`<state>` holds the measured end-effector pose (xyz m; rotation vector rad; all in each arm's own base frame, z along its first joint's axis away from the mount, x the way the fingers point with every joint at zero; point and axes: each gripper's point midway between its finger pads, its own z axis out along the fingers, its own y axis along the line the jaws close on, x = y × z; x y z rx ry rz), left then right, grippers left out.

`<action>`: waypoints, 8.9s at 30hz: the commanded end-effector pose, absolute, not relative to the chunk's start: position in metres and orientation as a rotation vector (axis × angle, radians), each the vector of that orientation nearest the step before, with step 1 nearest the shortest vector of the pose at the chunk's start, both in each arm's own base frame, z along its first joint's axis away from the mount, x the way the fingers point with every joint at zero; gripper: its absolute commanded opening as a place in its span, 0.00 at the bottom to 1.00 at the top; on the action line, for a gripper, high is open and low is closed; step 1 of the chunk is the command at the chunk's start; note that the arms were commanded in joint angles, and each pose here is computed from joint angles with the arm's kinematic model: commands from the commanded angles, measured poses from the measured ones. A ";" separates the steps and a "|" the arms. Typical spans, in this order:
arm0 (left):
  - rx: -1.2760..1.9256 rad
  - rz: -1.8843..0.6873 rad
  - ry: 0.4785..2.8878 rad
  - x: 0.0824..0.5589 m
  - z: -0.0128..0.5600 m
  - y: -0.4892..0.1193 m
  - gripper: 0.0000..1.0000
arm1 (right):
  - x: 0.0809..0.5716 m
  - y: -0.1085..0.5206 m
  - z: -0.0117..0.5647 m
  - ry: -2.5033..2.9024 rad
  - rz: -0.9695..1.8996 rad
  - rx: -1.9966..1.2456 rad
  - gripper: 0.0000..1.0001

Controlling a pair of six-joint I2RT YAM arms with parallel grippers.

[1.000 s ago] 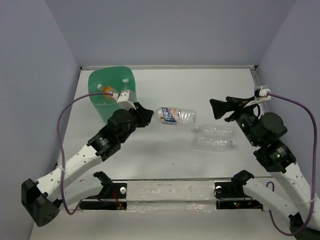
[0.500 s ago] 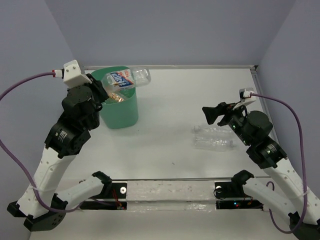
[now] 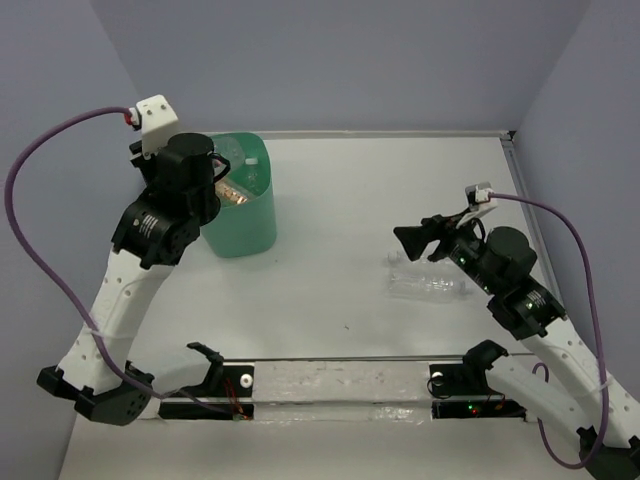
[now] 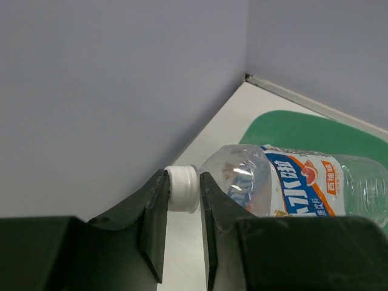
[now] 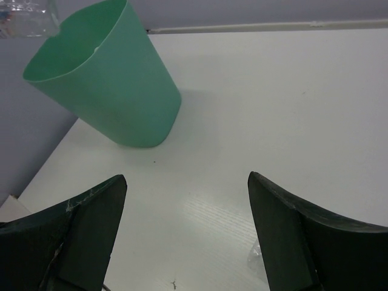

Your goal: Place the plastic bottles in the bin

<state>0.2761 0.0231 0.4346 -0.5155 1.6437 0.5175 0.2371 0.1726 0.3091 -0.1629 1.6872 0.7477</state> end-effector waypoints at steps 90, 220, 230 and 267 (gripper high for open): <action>0.243 -0.810 1.620 0.223 0.325 -0.187 0.99 | 0.315 0.101 0.152 2.388 0.178 0.255 0.92; 0.345 -0.709 2.267 0.178 0.086 -0.378 0.47 | 0.276 0.160 0.155 2.183 0.570 -0.051 0.44; 0.045 -0.563 1.785 0.209 0.310 -0.233 0.48 | 0.320 0.227 0.358 1.677 0.771 -0.191 0.43; -0.477 -0.110 1.357 0.203 0.466 -0.026 0.48 | 0.425 0.526 0.433 1.104 0.909 -0.594 0.95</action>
